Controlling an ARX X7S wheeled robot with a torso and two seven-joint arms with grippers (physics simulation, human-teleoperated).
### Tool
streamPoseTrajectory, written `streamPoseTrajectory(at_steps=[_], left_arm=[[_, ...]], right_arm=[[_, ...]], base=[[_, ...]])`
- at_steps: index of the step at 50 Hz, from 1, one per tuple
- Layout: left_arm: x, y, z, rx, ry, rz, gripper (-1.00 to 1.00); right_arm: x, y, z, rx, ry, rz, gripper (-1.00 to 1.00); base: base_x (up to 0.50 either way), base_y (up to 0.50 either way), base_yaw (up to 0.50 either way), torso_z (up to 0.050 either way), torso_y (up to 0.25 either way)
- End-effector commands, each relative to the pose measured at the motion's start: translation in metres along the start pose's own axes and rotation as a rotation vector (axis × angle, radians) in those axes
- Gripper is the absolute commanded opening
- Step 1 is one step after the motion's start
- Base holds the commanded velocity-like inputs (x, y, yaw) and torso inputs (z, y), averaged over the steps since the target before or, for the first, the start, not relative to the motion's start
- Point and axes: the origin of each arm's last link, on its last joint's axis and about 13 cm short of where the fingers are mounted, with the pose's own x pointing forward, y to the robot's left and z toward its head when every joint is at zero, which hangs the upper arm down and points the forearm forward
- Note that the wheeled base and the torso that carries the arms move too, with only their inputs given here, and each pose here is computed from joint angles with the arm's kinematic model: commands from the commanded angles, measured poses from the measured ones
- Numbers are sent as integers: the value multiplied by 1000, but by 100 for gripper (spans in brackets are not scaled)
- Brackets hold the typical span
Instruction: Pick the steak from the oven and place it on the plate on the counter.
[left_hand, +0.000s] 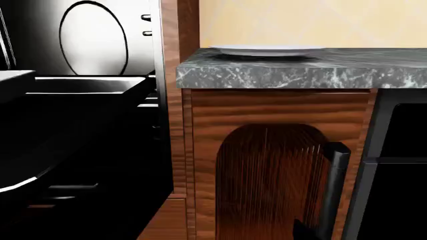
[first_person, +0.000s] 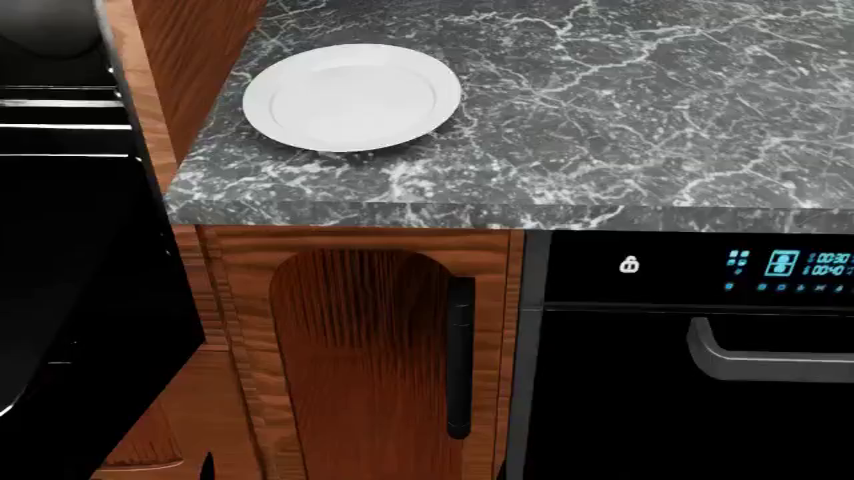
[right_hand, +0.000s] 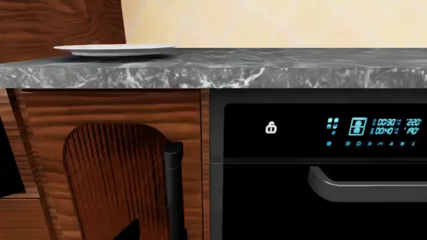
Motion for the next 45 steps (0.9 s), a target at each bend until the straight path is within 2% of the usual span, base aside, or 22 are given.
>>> streamPoseTrajectory(at_steps=[1,15,19,21,25,27,28,30,33,37,40,43,45], left_arm=[[0,0,-2,-1,1,1,100],[0,-1,2,10,-2,1,100],[0,1,12,-29,-47,9,100],[1,1,18,-21,-64,7,100],[2,1,55,5,-193,-11,100],[-2,0,88,27,-309,-28,100],[-2,0,93,35,-327,-28,100],[-12,-2,129,41,-435,-36,100],[-25,-5,164,58,-534,-48,100],[-35,-9,192,36,-603,-59,100],[-33,-11,205,26,-650,-70,100],[-40,-10,226,65,-698,-189,100],[-45,-10,233,22,-716,-57,100]], right_arm=[[0,1,1,-2,0,-3,100],[-1,2,2,-14,-17,-6,100],[-3,1,7,-12,-42,4,100],[-3,2,11,-12,-61,14,100],[0,2,42,0,-163,13,100],[-1,2,70,20,-247,7,100],[-2,2,76,31,-262,7,100],[-9,4,106,34,-349,23,100],[-18,8,139,37,-444,58,100],[-26,10,174,60,-527,69,100],[-32,11,198,69,-585,80,100],[-32,8,212,53,-639,76,100],[-36,6,221,53,-658,69,100]], base=[[0,0,0,0,0],[0,0,0,0,0],[0,0,0,0,0],[0,0,0,0,0],[0,0,0,0,0],[0,0,0,0,0],[0,0,0,0,0],[0,0,0,0,0],[0,0,0,0,0],[0,0,0,0,0],[0,0,0,0,0],[0,0,0,0,0],[0,0,0,0,0]])
